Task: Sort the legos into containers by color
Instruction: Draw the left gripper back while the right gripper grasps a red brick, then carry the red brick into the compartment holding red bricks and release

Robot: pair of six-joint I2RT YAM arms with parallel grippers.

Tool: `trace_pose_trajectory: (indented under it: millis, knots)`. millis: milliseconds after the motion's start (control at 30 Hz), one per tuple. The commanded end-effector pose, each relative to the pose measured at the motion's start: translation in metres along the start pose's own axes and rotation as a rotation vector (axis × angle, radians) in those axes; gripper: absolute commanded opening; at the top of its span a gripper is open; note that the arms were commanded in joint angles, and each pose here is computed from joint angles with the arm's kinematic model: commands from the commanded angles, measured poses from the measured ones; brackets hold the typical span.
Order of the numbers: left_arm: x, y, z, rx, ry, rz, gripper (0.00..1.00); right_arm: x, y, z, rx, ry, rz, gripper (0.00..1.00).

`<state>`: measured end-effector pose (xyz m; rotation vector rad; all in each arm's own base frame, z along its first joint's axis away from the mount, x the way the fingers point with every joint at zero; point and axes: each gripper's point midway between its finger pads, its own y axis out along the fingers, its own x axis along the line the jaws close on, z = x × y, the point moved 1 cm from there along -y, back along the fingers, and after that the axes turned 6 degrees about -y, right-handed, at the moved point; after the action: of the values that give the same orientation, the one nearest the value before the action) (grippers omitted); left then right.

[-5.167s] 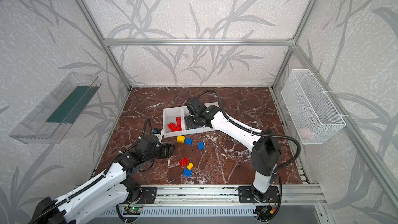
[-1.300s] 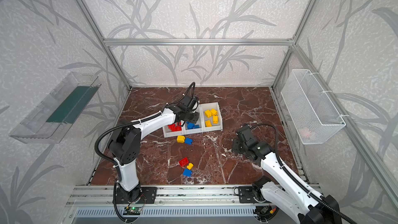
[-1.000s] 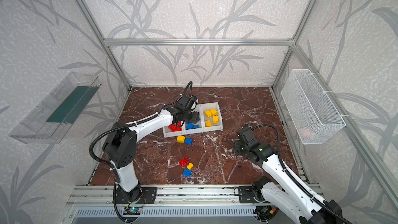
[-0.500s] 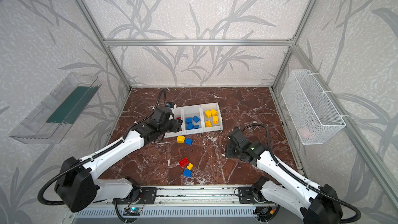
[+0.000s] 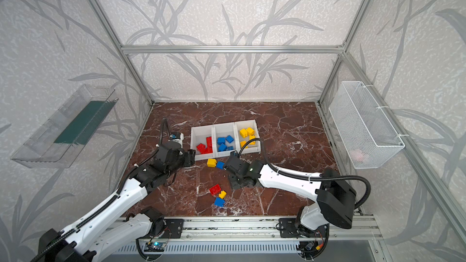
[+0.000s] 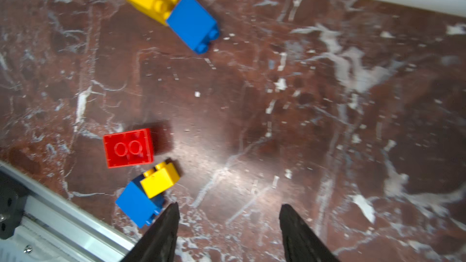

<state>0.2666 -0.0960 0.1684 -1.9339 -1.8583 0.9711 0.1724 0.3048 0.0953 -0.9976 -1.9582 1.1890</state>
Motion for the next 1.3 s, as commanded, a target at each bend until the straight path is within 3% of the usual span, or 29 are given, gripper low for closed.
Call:
trace_pose_trajectory:
  millis: [0, 233, 900, 1033, 1267]
  knots:
    - [0.018, -0.007, 0.007, -0.013, -0.058, -0.057, 0.66, 0.041, 0.01, -0.007, 0.009, -0.072, -0.046, 0.65]
    - [0.031, -0.017, 0.015, -0.033, -0.075, -0.072, 0.67, 0.066, 0.038, -0.002, 0.117, -0.115, 0.036, 0.67]
    - [0.037, -0.018, 0.021, -0.05, -0.086, -0.071, 0.67, 0.075, 0.075, 0.002, 0.186, -0.159, 0.09, 0.68]
    - [0.038, -0.018, 0.021, -0.055, -0.086, -0.073, 0.67, 0.074, 0.082, 0.002, 0.199, -0.166, 0.103, 0.63]
    - [0.041, -0.021, 0.019, -0.076, -0.093, -0.084, 0.67, 0.074, 0.085, 0.003, 0.204, -0.173, 0.11, 0.45]
